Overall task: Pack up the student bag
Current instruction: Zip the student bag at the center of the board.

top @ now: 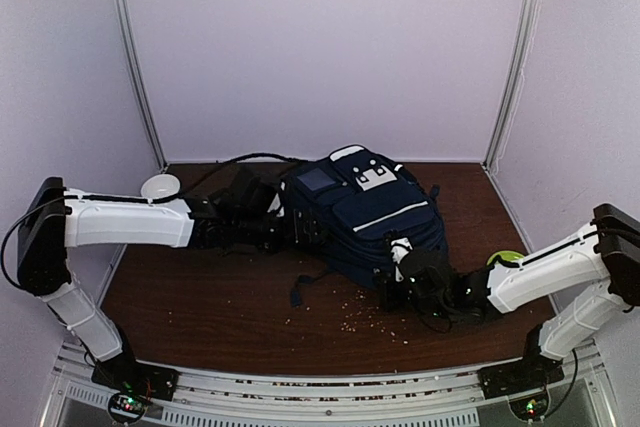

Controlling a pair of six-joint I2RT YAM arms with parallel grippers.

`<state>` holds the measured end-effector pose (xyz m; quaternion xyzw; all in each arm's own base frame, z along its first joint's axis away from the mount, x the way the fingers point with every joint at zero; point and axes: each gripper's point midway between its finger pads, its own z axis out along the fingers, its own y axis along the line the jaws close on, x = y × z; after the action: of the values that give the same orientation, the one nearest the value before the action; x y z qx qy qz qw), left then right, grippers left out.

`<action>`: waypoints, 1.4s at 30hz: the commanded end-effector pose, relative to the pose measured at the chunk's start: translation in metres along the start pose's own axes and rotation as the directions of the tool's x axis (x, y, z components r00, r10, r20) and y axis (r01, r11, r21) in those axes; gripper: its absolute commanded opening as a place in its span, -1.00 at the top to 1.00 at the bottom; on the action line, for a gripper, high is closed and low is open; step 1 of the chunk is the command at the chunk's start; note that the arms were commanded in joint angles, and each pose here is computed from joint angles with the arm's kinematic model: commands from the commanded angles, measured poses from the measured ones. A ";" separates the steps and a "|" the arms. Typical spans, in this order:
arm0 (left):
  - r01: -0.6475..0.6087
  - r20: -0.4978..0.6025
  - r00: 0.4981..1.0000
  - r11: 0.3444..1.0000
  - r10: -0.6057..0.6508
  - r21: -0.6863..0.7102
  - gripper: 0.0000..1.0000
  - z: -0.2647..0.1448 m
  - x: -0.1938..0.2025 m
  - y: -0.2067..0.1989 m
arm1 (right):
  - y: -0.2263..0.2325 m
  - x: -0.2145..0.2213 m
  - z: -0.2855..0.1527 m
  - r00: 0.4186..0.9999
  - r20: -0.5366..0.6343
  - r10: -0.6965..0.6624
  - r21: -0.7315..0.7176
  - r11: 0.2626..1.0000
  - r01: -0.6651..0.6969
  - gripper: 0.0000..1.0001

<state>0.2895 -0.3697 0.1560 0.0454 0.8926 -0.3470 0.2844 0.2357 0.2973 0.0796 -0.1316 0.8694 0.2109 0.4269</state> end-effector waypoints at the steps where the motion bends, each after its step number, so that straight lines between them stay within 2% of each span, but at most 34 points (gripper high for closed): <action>1: 0.291 -0.067 0.956 0.953 -0.286 0.084 -0.76 0.008 0.007 -0.018 | 0.009 -0.022 0.004 0.998 0.065 0.007 -0.015 1.000 -0.006 1.00; 4: 0.385 -0.115 0.920 0.920 -0.375 0.073 -0.81 0.020 0.019 -0.016 | 0.010 -0.020 0.006 0.998 0.061 0.006 -0.021 1.000 -0.005 1.00; 10: 0.463 -0.183 0.878 0.881 -0.442 0.093 -0.86 0.045 0.024 -0.027 | 0.011 -0.019 0.004 0.998 0.056 -0.012 -0.024 1.000 0.013 1.00; 16: 0.535 -0.208 0.833 0.842 -0.512 0.070 -0.81 0.064 0.033 -0.020 | 0.009 -0.021 0.001 0.998 0.060 -0.028 -0.019 0.999 0.029 1.00; 25: 0.561 -0.210 0.813 0.827 -0.543 0.033 -0.67 0.090 0.031 -0.009 | 0.008 -0.018 -0.003 0.998 0.059 -0.033 -0.029 0.999 0.035 1.00; 32: 0.570 -0.215 0.804 0.822 -0.554 0.014 -0.34 0.102 0.035 -0.002 | 0.008 -0.018 -0.005 0.998 0.061 -0.033 -0.036 0.999 0.035 1.00; 38: 0.561 -0.201 0.811 0.828 -0.550 -0.001 -0.22 0.112 0.031 0.005 | 0.013 -0.017 -0.006 0.997 0.055 -0.050 -0.050 0.997 0.053 1.00; 42: 0.558 -0.203 0.813 0.830 -0.546 0.002 0.15 0.120 0.030 0.010 | 0.015 -0.014 -0.008 0.997 0.046 -0.065 -0.053 0.996 0.067 1.00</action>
<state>0.3053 -0.4410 0.0638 -0.1730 0.8849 -0.4276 0.0641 0.2357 0.3020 0.0829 -0.1585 0.8616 0.2075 0.4354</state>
